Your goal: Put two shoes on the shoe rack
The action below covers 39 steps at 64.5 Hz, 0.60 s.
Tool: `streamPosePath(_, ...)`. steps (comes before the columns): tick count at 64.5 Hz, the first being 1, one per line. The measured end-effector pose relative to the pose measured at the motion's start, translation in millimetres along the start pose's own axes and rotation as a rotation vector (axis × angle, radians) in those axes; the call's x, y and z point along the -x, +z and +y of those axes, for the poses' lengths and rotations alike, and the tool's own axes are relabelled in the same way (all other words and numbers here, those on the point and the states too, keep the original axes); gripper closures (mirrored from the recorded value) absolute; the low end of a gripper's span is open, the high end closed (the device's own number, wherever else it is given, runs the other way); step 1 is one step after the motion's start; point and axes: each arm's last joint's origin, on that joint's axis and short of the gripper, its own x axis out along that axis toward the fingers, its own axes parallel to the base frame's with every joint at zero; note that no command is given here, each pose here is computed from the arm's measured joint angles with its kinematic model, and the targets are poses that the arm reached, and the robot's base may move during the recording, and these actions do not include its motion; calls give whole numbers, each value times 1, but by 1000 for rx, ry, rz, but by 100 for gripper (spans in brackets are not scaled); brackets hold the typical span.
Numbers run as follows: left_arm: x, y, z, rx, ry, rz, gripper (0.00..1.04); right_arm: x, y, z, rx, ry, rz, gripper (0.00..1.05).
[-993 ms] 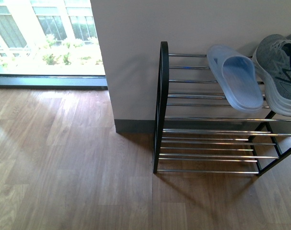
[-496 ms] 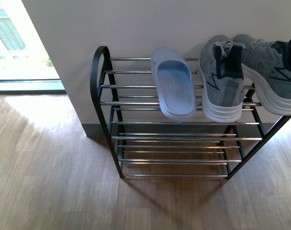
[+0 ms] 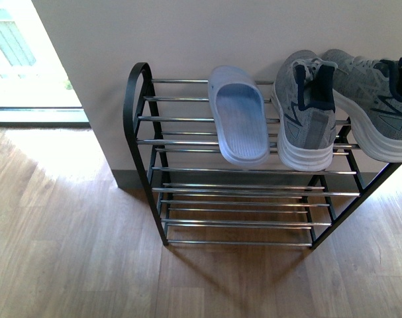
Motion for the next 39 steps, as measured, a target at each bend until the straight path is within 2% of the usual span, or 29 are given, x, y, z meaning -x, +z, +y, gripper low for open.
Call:
streamPosePath(8, -47, -12, -34, 49, -102, 124, 103, 0, 0, 0, 0, 0, 0, 9)
streamPosePath(21, -117, -37, -89, 171, -195, 290, 103, 0, 0, 0, 0, 0, 0, 9)
streamPosePath(29, -147, -48, -114, 223, -223, 351, 103, 0, 0, 0, 0, 0, 0, 9)
streamPosePath(39, -178, -61, -130, 263, -193, 404, 103, 0, 0, 0, 0, 0, 0, 9)
